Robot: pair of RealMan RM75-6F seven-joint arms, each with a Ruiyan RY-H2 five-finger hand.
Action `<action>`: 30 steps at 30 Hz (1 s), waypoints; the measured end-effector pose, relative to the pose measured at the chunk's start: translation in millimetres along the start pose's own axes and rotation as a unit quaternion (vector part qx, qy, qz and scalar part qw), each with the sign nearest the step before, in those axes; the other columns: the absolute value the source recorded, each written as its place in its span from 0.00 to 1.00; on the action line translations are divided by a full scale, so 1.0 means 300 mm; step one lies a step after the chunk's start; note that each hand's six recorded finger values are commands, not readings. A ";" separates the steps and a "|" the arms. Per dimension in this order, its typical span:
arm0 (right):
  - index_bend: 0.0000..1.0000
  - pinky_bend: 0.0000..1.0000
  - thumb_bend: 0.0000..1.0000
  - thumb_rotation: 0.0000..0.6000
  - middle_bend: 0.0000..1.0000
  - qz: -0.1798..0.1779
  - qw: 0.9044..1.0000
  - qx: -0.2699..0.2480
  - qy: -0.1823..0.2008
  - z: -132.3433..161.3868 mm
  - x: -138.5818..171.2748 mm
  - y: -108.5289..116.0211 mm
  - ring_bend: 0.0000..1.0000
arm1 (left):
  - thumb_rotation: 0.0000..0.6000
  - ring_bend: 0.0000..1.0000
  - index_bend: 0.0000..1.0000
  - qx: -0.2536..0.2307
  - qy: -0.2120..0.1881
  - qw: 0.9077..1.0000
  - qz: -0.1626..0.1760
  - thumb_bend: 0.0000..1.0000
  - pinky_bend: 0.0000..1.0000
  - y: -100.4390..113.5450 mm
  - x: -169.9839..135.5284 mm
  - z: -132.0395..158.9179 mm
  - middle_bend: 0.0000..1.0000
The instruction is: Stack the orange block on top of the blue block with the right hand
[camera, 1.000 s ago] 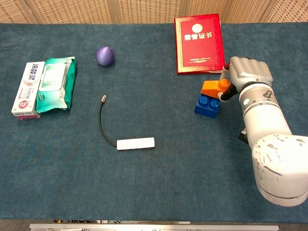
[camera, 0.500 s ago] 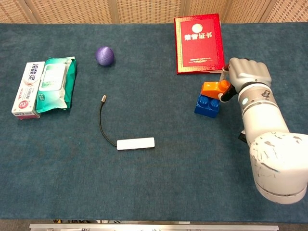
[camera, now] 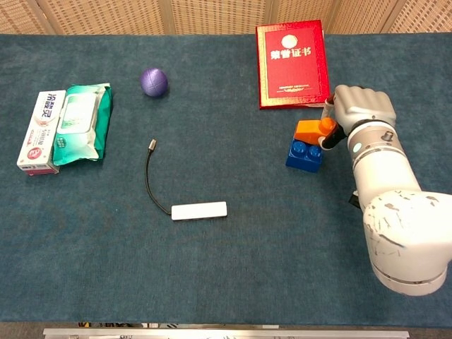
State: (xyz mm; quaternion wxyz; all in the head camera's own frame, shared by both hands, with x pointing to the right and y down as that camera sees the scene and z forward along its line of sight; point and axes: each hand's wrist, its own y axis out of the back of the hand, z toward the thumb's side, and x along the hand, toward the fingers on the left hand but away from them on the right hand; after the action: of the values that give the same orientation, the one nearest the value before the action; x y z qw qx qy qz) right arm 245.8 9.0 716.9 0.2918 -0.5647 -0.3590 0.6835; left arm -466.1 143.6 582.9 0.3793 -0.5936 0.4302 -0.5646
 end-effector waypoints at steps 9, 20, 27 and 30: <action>0.52 0.25 0.32 1.00 0.19 0.006 1.000 0.007 -0.002 -0.002 -0.006 -0.009 0.08 | 1.00 0.49 0.54 0.002 0.003 1.000 -0.001 0.04 0.49 -0.003 -0.001 -0.005 0.61; 0.52 0.25 0.32 1.00 0.19 0.012 1.000 0.017 -0.003 -0.003 -0.012 -0.023 0.08 | 1.00 0.49 0.55 0.002 0.006 1.000 -0.002 0.04 0.49 -0.005 -0.002 -0.008 0.61; 0.42 0.25 0.31 1.00 0.19 0.013 1.000 0.021 0.003 -0.003 -0.009 -0.020 0.08 | 1.00 0.49 0.55 0.002 0.003 1.000 -0.001 0.04 0.49 -0.003 -0.003 -0.004 0.61; 0.31 0.25 0.30 1.00 0.19 0.013 1.000 0.021 0.008 -0.004 -0.003 -0.013 0.08 | 1.00 0.49 0.55 0.003 0.003 1.000 -0.001 0.04 0.49 -0.002 -0.003 -0.003 0.61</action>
State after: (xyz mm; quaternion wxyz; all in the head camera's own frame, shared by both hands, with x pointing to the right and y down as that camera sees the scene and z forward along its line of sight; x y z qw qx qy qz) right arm 247.2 10.8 720.6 0.2978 -0.5686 -0.3344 0.6901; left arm -467.0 144.6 583.3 0.3795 -0.5911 0.4293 -0.5677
